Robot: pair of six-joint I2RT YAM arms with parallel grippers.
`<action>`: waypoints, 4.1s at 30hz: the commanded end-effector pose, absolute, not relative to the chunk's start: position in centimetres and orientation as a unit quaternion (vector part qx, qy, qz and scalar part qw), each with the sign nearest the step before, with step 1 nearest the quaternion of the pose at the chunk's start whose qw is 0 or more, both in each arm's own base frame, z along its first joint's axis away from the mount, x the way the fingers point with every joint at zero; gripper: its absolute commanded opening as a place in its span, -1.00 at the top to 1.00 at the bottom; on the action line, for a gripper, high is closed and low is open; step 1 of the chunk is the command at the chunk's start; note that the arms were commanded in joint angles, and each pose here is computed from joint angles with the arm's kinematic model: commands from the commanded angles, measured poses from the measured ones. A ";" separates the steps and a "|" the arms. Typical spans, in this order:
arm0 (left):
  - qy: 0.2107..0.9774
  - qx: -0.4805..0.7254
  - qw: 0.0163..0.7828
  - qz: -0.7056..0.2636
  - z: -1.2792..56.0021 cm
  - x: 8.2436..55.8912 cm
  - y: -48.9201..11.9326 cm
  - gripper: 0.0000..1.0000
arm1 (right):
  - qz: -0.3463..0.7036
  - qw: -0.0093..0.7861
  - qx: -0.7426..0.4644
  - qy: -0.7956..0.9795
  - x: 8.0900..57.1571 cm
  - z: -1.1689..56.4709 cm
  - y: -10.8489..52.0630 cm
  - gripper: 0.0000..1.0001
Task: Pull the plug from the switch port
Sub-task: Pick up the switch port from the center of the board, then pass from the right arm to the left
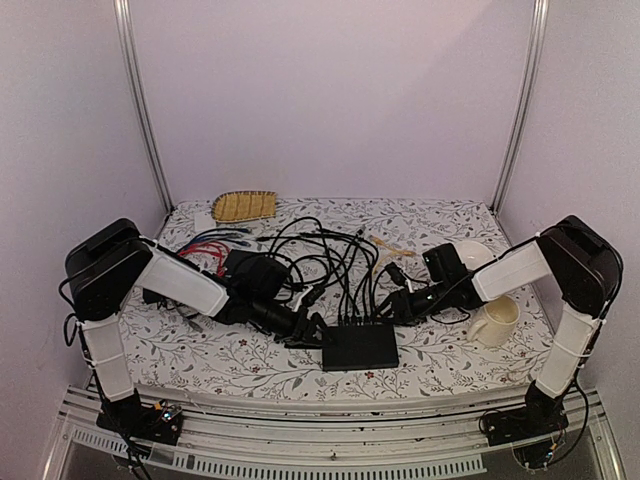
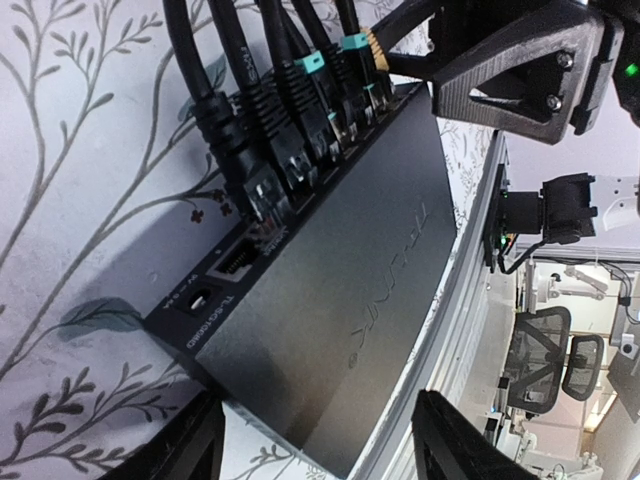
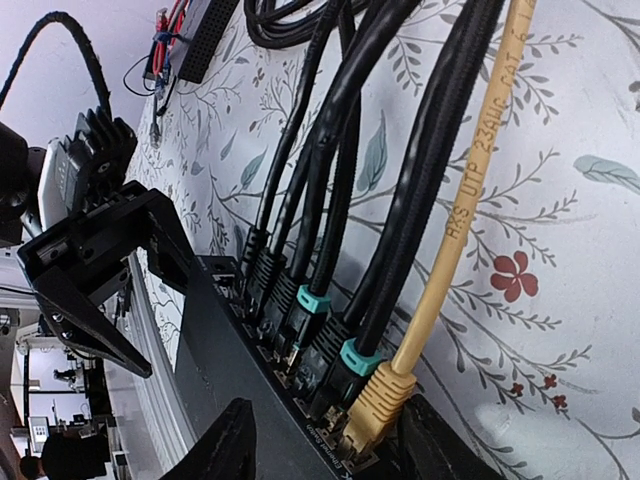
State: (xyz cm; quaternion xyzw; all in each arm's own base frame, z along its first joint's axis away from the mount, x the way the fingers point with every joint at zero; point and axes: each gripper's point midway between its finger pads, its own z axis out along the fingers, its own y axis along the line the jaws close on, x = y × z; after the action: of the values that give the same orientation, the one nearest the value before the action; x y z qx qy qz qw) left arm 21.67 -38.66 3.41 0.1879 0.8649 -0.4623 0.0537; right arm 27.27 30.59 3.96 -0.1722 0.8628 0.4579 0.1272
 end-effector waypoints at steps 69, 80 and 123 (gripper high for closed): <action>0.818 0.165 0.151 -0.530 6.9 25.5 -39.5 -0.29 | 0.542 0.068 -0.177 0.818 24.3 10.5 35.8 0.95; 0.793 0.099 0.199 -0.566 11.9 27.0 -37.1 -0.38 | 0.559 0.141 -0.174 0.799 26.5 16.4 36.5 0.97; 0.635 -0.055 0.325 -0.699 21.4 26.8 -33.2 -0.45 | 0.643 0.323 -0.119 0.685 32.7 30.6 38.2 0.97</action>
State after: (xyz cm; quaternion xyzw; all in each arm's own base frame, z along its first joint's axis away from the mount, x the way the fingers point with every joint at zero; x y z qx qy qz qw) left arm 27.83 -32.49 19.12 -0.0810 0.6675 -0.6675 0.3199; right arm 32.29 37.00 23.04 -0.0726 0.7705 0.5829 0.2477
